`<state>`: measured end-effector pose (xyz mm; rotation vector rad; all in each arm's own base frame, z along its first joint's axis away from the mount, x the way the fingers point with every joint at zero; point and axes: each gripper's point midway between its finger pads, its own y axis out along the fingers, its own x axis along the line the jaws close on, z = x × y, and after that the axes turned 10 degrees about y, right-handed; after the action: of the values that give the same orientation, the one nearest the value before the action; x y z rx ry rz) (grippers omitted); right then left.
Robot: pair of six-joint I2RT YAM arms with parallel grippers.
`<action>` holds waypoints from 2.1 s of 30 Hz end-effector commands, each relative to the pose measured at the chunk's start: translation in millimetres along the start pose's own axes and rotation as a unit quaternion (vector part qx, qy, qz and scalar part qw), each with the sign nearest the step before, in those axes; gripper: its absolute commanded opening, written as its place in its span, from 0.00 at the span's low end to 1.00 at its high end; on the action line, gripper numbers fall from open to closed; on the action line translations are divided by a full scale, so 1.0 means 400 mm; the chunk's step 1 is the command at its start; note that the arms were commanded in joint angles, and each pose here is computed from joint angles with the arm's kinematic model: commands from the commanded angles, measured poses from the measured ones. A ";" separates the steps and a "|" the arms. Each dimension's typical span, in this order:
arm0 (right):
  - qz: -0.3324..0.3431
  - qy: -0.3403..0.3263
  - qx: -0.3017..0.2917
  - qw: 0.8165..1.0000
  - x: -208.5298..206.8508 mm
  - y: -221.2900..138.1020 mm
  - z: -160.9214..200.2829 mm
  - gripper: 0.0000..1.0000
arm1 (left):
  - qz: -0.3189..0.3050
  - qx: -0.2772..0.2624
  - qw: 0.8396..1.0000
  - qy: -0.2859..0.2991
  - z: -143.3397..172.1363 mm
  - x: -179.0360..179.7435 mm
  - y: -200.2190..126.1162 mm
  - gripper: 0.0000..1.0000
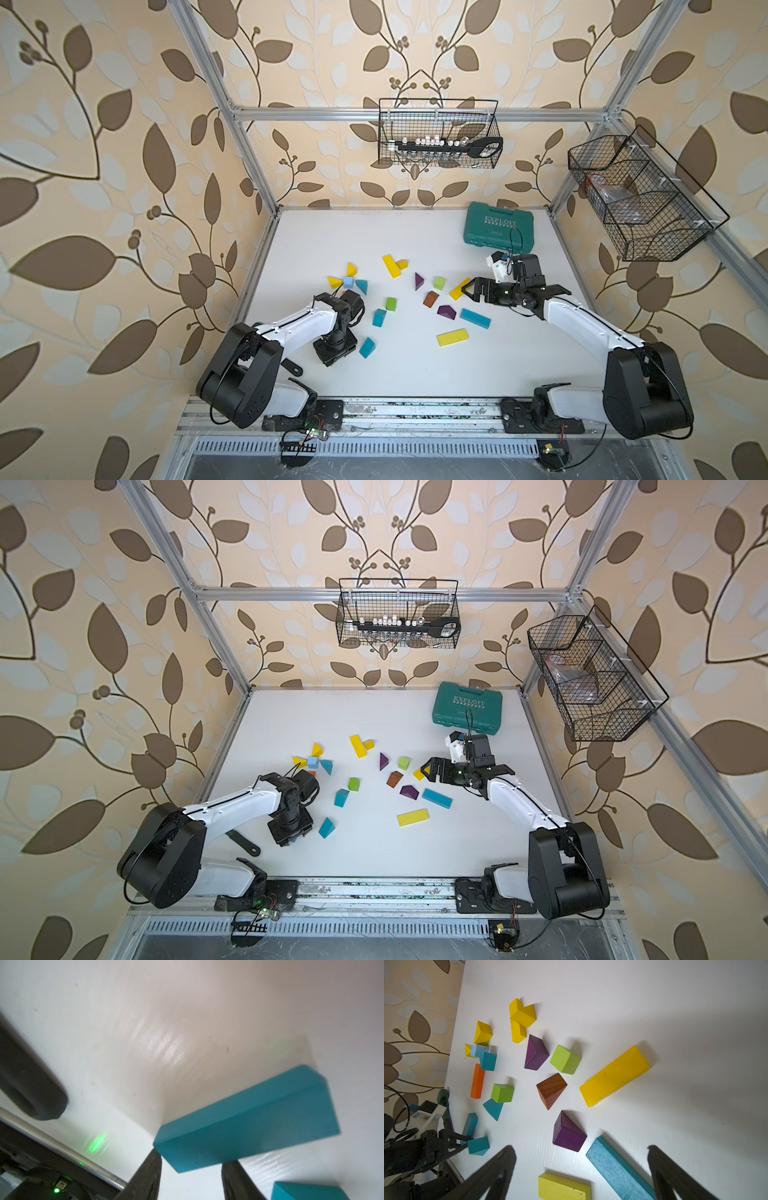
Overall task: Assemble a small pinwheel with building blocks
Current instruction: Assemble the building block at the center of the board.
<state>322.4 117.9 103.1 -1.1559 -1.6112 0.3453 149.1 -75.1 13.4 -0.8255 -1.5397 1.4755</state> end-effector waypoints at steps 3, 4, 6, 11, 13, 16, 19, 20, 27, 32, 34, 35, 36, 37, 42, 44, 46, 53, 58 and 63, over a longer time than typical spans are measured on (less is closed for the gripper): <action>0.005 0.009 0.009 1.000 -0.016 0.011 0.014 1.00 | 0.011 -0.009 1.000 -0.002 -0.032 -0.023 0.009 0.48; 0.004 0.009 0.009 1.000 -0.015 0.011 0.013 1.00 | 0.012 -0.009 1.000 -0.005 -0.036 -0.026 0.008 0.48; 0.004 0.009 0.010 1.000 -0.014 0.011 0.014 1.00 | 0.008 -0.007 1.000 -0.005 -0.040 -0.032 0.014 0.47; 0.004 0.010 0.013 1.000 -0.017 0.015 0.016 1.00 | 0.001 -0.001 1.000 -0.011 -0.053 -0.044 0.021 0.46; 0.005 0.010 0.013 1.000 -0.017 0.016 0.016 1.00 | 0.004 -0.001 1.000 -0.012 -0.057 -0.051 0.023 0.46; 0.005 0.011 0.014 1.000 -0.018 0.017 0.017 1.00 | 0.008 0.000 1.000 -0.022 -0.061 -0.056 0.026 0.46; 0.005 0.011 0.014 1.000 -0.018 0.017 0.017 1.00 | 0.007 -0.001 1.000 -0.031 -0.065 -0.055 0.027 0.46; 0.004 0.011 0.015 1.000 -0.018 0.019 0.018 1.00 | 0.005 0.000 0.999 -0.034 -0.065 -0.053 0.028 0.47; 0.002 0.012 0.016 1.000 -0.016 0.019 0.018 1.00 | 0.009 -0.002 0.999 -0.050 -0.069 -0.055 0.035 0.47; 0.002 0.012 0.018 1.000 -0.017 0.021 0.018 1.00 | 0.001 -0.002 0.998 -0.056 -0.077 -0.056 0.037 0.48; 0.003 0.012 0.018 1.000 -0.017 0.021 0.018 1.00 | 0.000 -0.004 0.998 -0.061 -0.081 -0.053 0.036 0.48; 0.002 0.012 0.017 1.000 -0.017 0.022 0.016 1.00 | -0.001 -0.005 0.998 -0.063 -0.083 -0.052 0.036 0.48; 0.003 0.013 0.018 1.000 -0.018 0.023 0.018 1.00 | -0.002 -0.005 0.998 -0.065 -0.086 -0.051 0.035 0.48; 0.002 0.012 0.018 1.000 -0.017 0.023 0.018 1.00 | -0.001 -0.007 0.998 -0.067 -0.090 -0.051 0.033 0.48; 0.001 0.014 0.020 1.000 -0.017 0.025 0.020 1.00 | 0.004 -0.009 0.997 -0.071 -0.099 -0.060 0.029 0.50; 0.001 0.014 0.020 1.000 -0.016 0.024 0.019 1.00 | 0.003 -0.010 0.997 -0.071 -0.103 -0.064 0.028 0.51; 0.001 0.014 0.019 1.000 -0.016 0.024 0.019 1.00 | 0.006 -0.011 0.997 -0.071 -0.108 -0.071 0.025 0.51; 0.000 0.013 0.019 1.000 -0.016 0.023 0.020 1.00 | 0.004 -0.011 0.997 -0.074 -0.114 -0.075 0.011 0.55; -0.003 0.013 0.020 1.000 -0.013 0.022 0.019 1.00 | -0.006 -0.011 0.997 -0.070 -0.091 -0.039 -0.014 0.64; -0.001 0.012 0.018 1.000 -0.014 0.020 0.019 1.00 | 0.007 -0.033 0.999 -0.014 -0.084 -0.018 -0.101 0.82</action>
<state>321.5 119.0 93.5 -1.1403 -1.5831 0.3618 186.0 -77.6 25.6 -0.7879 -1.6164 1.5254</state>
